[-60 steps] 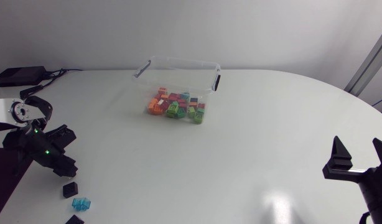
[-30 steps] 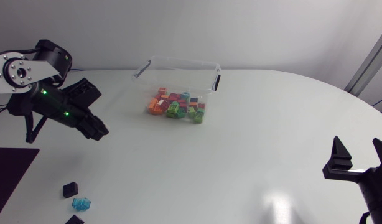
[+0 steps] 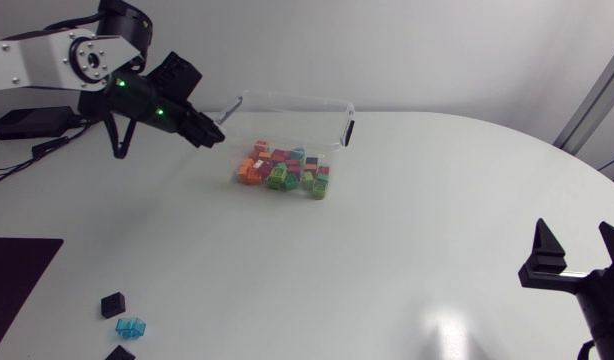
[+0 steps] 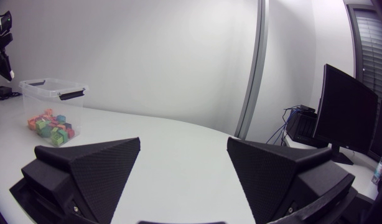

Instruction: Place the duplo bricks in the container

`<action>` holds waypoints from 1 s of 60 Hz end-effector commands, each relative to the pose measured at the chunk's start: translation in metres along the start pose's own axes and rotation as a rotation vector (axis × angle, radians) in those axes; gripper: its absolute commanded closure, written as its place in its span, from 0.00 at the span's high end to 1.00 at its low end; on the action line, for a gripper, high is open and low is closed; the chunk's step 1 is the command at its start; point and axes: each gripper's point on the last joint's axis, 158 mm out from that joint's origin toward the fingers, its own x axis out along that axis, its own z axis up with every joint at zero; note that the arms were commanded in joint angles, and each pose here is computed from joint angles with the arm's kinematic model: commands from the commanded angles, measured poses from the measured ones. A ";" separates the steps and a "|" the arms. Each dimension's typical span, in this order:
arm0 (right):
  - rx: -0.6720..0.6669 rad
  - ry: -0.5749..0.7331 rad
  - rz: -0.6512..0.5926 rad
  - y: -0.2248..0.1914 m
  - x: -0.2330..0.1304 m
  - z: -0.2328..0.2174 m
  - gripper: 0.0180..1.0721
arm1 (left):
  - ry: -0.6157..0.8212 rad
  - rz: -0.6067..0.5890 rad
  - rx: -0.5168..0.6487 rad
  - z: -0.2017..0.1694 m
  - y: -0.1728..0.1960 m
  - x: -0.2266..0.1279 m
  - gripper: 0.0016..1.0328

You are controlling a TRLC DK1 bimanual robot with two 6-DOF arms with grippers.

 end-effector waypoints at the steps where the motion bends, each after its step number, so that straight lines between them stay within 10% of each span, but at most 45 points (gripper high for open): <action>1: -0.003 0.020 0.002 0.001 0.001 -0.009 0.96 | -0.023 -0.027 -0.010 0.019 0.001 0.020 0.06; 38: -0.005 0.020 0.002 0.001 0.001 -0.009 0.96 | -0.285 0.014 -0.020 0.112 0.019 0.069 0.07; 53: -0.005 0.019 0.002 0.001 0.001 -0.009 0.96 | -0.199 0.035 -0.009 0.114 0.005 0.088 0.96; 60: -0.005 0.020 0.002 0.001 0.001 -0.009 0.96 | -0.188 0.059 -0.001 0.117 0.011 0.047 0.96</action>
